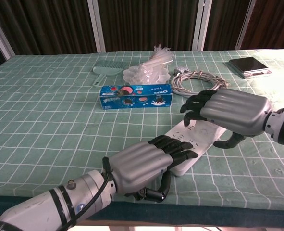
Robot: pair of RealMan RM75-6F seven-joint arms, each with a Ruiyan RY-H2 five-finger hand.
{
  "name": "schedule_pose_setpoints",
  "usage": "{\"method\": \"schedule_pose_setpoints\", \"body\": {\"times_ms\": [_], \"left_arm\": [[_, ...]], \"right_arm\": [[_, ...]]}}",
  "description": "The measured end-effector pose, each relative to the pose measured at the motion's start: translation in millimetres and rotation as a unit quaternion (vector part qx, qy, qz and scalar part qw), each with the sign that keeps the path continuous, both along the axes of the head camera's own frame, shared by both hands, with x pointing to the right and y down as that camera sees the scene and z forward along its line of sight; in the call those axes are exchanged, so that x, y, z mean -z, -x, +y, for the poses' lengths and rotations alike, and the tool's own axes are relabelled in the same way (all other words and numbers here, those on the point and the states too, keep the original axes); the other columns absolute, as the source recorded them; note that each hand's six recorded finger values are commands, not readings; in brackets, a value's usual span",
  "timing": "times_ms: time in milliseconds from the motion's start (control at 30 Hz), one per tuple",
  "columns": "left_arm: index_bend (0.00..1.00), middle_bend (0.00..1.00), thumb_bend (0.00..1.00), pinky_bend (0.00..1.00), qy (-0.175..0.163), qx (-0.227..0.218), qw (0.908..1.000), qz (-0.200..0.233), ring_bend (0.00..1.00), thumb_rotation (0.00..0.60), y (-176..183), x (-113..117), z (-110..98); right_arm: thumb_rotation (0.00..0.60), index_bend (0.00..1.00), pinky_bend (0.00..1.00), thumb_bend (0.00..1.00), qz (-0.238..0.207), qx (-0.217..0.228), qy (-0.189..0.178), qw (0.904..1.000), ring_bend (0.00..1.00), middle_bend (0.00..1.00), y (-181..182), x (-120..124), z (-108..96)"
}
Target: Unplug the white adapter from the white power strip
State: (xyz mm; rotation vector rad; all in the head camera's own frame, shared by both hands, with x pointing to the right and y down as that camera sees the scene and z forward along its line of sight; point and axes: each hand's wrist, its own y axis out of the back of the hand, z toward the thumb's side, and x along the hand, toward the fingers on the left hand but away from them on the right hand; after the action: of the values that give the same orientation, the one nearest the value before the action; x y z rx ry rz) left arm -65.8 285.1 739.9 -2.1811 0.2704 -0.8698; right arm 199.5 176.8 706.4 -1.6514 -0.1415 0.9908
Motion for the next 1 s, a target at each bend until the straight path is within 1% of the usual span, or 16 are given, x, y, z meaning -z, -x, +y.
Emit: {"method": "schedule_pose_setpoints", "body": {"times_ms": [300,400,567,767,1000], "left_arm": [[0.0,0.0,0.87,0.04,0.001,-0.001,1.0,-0.001,0.0,0.378,-1.5,-1.4,1.8],[0.0,0.0,0.87,0.04,0.0,-0.003,1.0,-0.001,0.0,0.382,-2.4,-1.2,3.9],[0.0,0.0,0.87,0.04,-0.003,-0.002,1.0,0.0,0.0,0.381,-3.0,-0.8,3.8],[0.0,0.0,0.86,0.04,-0.006,-0.006,1.0,-0.002,0.0,0.381,-2.8,-1.4,5.5],[0.0,0.0,0.86,0.04,-0.013,-0.011,0.9998,-0.007,0.0,0.381,0.9,-3.4,7.3]], "right_arm": [[0.6,0.47,0.31,0.38,-0.003,-0.006,-0.002,1.0,0.19,0.28,2.0,-0.9,0.0],[0.6,0.51,0.33,0.38,-0.006,-0.005,-0.003,1.0,0.22,0.3,3.1,-1.2,0.7],[0.6,0.6,0.4,0.39,-0.011,-0.007,-0.005,0.9999,0.3,0.37,3.7,-0.3,0.8],[0.6,0.68,0.46,0.43,-0.017,-0.012,-0.005,0.9998,0.36,0.43,2.5,1.7,0.8],[0.6,0.78,0.53,0.43,-0.024,-0.02,0.001,0.9995,0.48,0.52,2.1,2.4,1.2]]}}
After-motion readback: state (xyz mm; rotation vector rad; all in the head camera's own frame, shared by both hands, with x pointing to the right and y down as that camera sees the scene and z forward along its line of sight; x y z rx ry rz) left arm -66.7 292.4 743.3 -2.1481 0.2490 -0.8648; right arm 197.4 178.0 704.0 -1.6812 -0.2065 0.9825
